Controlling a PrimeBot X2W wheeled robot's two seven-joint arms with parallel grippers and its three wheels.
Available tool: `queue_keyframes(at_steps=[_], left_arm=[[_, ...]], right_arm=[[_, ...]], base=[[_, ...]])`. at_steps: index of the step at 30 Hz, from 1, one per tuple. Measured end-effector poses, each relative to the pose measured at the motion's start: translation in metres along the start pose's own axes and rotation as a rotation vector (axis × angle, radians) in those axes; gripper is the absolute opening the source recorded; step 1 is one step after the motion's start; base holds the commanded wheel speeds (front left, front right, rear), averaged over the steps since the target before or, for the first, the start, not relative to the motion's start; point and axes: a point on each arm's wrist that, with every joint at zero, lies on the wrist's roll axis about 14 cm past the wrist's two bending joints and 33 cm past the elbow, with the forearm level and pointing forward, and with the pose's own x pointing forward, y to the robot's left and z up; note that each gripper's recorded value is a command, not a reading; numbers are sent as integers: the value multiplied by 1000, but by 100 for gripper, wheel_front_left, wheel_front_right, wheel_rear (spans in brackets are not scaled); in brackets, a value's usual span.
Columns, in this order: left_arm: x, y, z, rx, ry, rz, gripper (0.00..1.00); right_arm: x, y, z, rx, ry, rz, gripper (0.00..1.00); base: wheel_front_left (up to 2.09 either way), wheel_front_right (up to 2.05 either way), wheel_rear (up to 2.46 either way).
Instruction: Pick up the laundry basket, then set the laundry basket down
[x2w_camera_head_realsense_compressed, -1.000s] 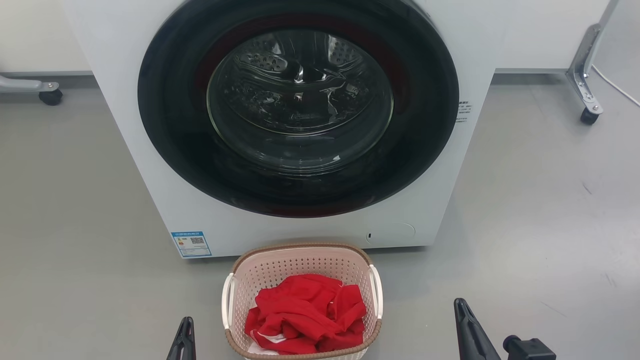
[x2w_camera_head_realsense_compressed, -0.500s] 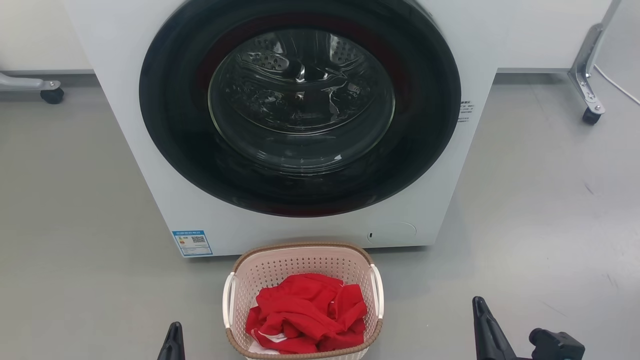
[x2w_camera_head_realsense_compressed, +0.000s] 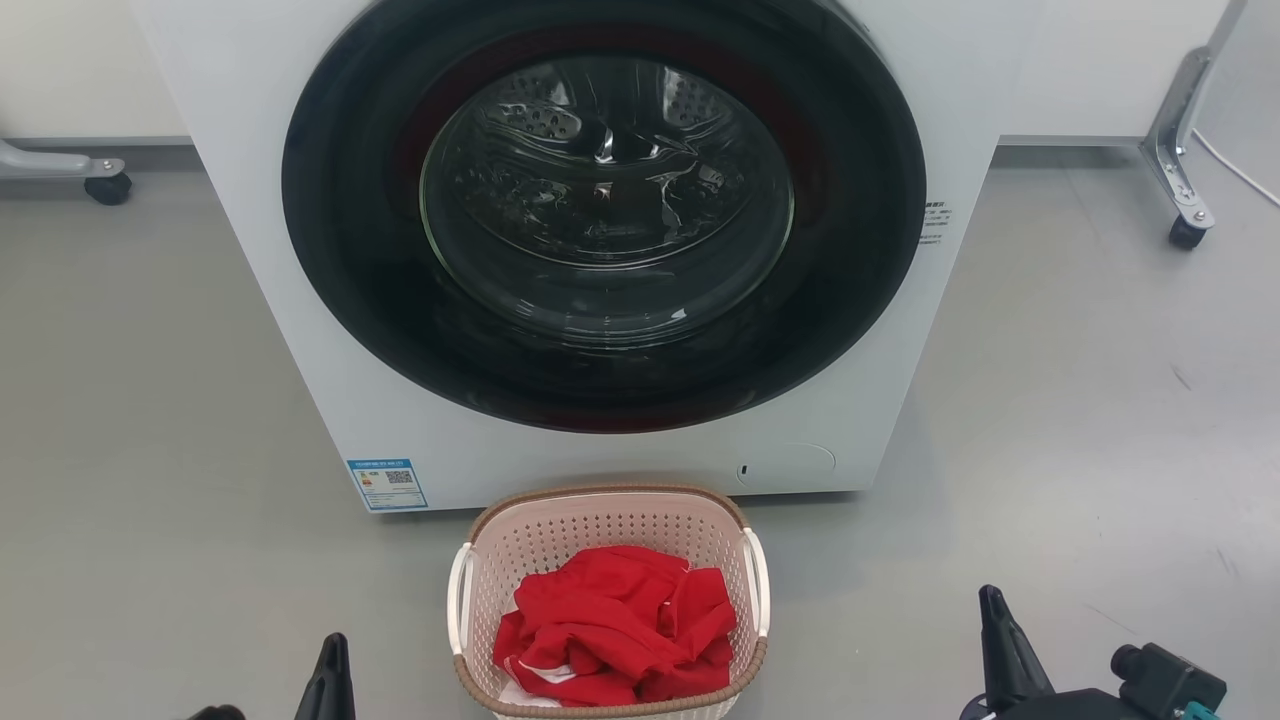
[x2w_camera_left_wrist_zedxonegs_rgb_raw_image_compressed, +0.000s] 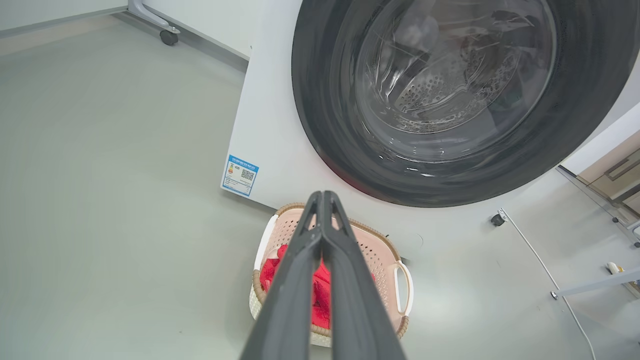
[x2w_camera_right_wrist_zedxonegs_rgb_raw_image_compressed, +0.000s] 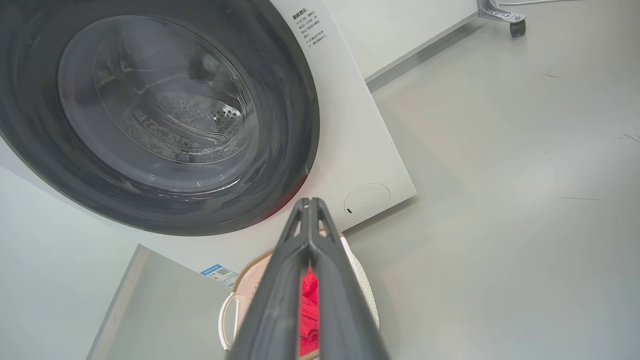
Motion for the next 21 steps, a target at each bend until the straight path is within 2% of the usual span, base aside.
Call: queue_keyframes(at_steps=[21], left_arm=[[11,6,4,-321,34,13,0]], right_arm=[[8,-17,9,306,20,-36,0]], base=[[0,0,0]])
